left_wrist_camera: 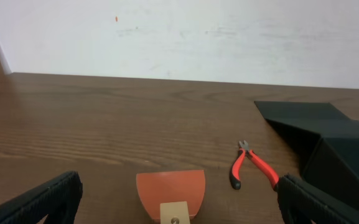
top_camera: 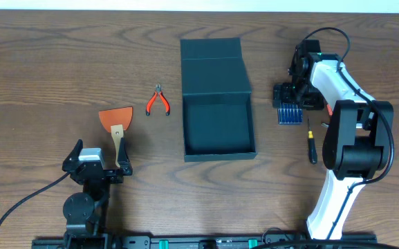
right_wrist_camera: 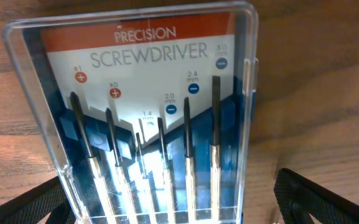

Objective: Pack container
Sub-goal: 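Lower the right gripper and close it on the screwdriver case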

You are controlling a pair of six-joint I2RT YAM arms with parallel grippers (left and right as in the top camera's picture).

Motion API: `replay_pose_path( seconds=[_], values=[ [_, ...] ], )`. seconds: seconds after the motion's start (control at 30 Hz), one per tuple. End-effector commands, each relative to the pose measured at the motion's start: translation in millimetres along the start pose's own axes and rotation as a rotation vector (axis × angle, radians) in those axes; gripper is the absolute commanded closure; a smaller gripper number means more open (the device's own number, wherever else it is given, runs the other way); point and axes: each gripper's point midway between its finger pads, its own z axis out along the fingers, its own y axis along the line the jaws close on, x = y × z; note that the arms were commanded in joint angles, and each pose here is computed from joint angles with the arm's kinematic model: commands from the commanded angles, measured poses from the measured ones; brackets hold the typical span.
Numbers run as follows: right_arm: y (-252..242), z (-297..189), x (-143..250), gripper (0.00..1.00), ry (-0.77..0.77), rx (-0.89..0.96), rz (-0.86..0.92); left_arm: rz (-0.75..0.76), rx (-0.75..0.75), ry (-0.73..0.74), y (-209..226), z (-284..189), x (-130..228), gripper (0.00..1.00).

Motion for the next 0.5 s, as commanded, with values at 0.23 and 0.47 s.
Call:
replay_pose_path(
  seconds=[0.23,0.47],
  values=[
    [6,23,3,0.01,0.023,0.003,-0.044,0.014,-0.009,0.054,2,1,17,0.02],
    [16,23,3,0.01,0.017,0.003,0.026,0.014,-0.009,0.053,2,1,17,0.01]
  ],
)
